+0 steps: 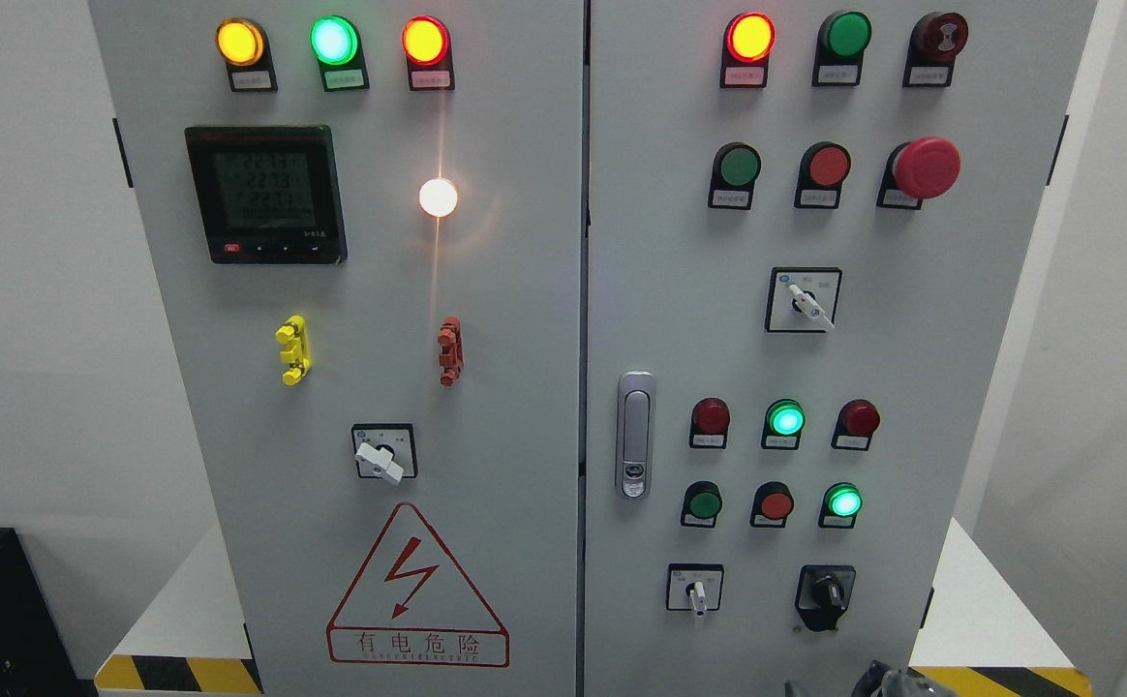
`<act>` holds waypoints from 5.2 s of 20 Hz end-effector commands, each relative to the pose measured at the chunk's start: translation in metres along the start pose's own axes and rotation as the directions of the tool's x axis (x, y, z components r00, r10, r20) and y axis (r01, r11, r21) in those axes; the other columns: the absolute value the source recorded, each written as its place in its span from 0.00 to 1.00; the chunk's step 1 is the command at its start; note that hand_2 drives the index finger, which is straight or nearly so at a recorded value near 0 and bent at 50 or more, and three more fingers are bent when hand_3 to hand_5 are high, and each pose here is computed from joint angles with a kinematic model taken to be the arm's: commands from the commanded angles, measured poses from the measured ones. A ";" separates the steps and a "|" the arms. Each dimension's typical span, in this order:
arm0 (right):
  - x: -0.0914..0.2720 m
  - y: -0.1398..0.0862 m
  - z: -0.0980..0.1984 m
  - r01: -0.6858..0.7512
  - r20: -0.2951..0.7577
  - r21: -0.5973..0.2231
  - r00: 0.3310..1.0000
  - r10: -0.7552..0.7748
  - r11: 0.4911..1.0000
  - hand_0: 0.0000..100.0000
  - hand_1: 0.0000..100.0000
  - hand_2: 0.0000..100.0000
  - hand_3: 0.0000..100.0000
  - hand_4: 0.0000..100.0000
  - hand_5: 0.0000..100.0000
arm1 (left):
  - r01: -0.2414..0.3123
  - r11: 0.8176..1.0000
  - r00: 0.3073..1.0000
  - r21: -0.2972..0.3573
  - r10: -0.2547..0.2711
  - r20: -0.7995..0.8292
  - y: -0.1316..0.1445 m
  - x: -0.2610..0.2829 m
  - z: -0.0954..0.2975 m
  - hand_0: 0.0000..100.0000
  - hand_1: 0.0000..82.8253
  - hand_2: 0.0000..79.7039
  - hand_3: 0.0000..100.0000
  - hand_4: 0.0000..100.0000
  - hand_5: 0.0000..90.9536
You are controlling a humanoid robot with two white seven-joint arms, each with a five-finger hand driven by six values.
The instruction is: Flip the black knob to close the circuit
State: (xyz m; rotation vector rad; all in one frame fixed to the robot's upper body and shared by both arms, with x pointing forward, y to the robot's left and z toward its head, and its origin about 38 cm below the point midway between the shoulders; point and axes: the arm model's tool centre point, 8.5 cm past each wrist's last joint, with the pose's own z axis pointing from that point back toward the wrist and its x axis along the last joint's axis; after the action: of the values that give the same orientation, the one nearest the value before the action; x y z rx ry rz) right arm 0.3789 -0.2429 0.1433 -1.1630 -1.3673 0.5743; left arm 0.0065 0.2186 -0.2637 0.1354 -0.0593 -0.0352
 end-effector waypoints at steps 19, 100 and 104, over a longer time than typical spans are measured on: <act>-0.007 -0.011 -0.039 -0.021 -0.067 -0.046 0.998 0.018 0.999 0.00 0.11 0.62 0.83 0.72 0.69 | -0.004 1.000 1.000 -0.004 0.004 0.006 -0.002 -0.005 0.000 0.12 0.67 0.00 0.00 0.00 0.00; -0.012 -0.032 -0.056 0.016 -0.089 -0.129 0.996 -0.028 0.992 0.00 0.23 0.77 0.93 0.80 0.79 | -0.004 1.000 1.000 -0.004 0.004 0.006 -0.002 -0.005 0.000 0.12 0.67 0.00 0.00 0.00 0.00; -0.012 -0.032 -0.056 0.018 -0.090 -0.131 0.996 -0.030 0.991 0.00 0.24 0.77 0.93 0.80 0.79 | -0.004 1.000 1.000 -0.004 0.004 0.006 -0.002 -0.005 0.000 0.12 0.67 0.00 0.00 0.00 0.00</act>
State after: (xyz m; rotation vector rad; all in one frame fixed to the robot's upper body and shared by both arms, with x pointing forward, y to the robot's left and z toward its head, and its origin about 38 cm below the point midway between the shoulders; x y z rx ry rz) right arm 0.4194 -0.2797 0.1730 -1.2541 -1.3479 0.4298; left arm 0.0065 0.2186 -0.2637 0.1354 -0.0593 -0.0351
